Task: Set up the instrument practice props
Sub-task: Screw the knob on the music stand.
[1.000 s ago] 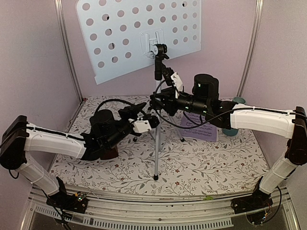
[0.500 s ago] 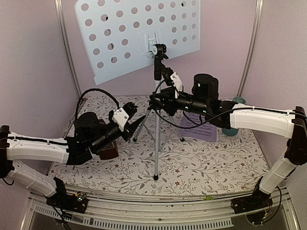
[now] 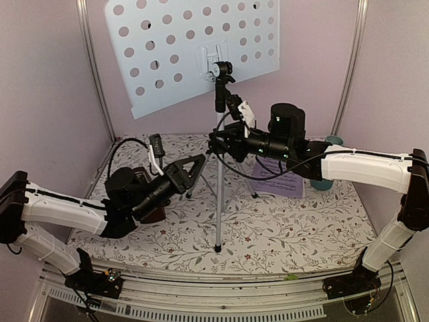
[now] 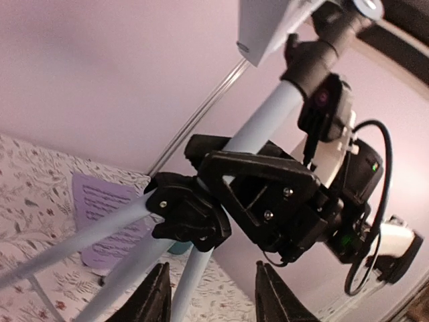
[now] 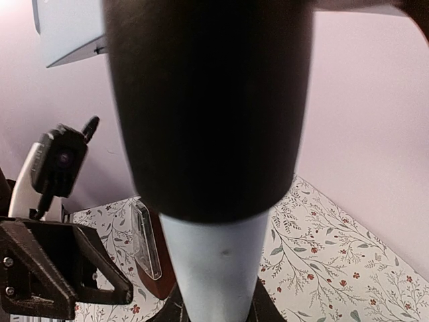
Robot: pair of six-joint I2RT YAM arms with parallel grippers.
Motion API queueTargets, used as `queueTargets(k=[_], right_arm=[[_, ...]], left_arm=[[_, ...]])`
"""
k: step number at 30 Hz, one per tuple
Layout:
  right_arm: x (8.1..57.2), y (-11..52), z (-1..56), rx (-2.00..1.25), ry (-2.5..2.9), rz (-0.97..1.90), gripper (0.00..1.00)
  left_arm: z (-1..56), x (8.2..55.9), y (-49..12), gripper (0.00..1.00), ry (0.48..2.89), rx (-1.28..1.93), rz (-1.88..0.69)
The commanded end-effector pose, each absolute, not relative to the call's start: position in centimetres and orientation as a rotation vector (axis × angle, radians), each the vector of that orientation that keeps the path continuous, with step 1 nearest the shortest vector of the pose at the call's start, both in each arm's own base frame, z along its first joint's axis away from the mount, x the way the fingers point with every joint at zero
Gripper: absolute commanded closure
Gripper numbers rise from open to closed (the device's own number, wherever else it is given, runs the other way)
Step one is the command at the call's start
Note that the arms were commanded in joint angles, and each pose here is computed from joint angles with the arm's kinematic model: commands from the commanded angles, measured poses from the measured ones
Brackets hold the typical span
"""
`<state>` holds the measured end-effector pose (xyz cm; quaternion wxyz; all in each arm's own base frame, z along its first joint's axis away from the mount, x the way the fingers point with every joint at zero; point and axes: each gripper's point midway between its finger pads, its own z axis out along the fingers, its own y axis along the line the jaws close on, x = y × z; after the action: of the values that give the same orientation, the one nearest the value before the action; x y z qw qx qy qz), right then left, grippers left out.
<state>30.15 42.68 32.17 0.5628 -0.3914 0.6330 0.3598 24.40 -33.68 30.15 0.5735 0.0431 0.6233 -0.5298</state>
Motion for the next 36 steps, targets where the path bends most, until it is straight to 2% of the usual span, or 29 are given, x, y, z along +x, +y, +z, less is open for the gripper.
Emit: queueTargets(k=[1, 5, 14, 21, 27, 36], right_arm=[[27.6, 42.5, 19.2, -1.135, 1.863, 0.821, 1.0], [27.5, 42.4, 19.4, -1.129, 1.863, 0.82, 1.0], [27.5, 42.2, 19.2, -1.13, 1.868, 0.815, 1.0], [27.5, 42.3, 19.2, -1.13, 1.865, 0.817, 1.0], [27.5, 42.2, 19.3, -1.128, 1.864, 0.816, 1.0], [27.5, 42.4, 19.3, -1.127, 1.864, 0.821, 1.0]], left_arm=[[29.6, 25.3, -33.2, 0.56, 1.431, -0.4, -1.695], [29.6, 26.1, -33.2, 0.61, 1.343, -0.577, -1.851], [31.6, 27.4, -34.0, 0.63, 1.291, -0.698, -1.917], [31.2, 27.9, -34.8, 0.64, 1.345, -0.726, -1.902], [30.7, 27.7, -33.6, 0.57, 1.413, -0.776, -1.783], [30.7, 27.2, -34.6, 0.58, 1.432, -0.77, -1.82]])
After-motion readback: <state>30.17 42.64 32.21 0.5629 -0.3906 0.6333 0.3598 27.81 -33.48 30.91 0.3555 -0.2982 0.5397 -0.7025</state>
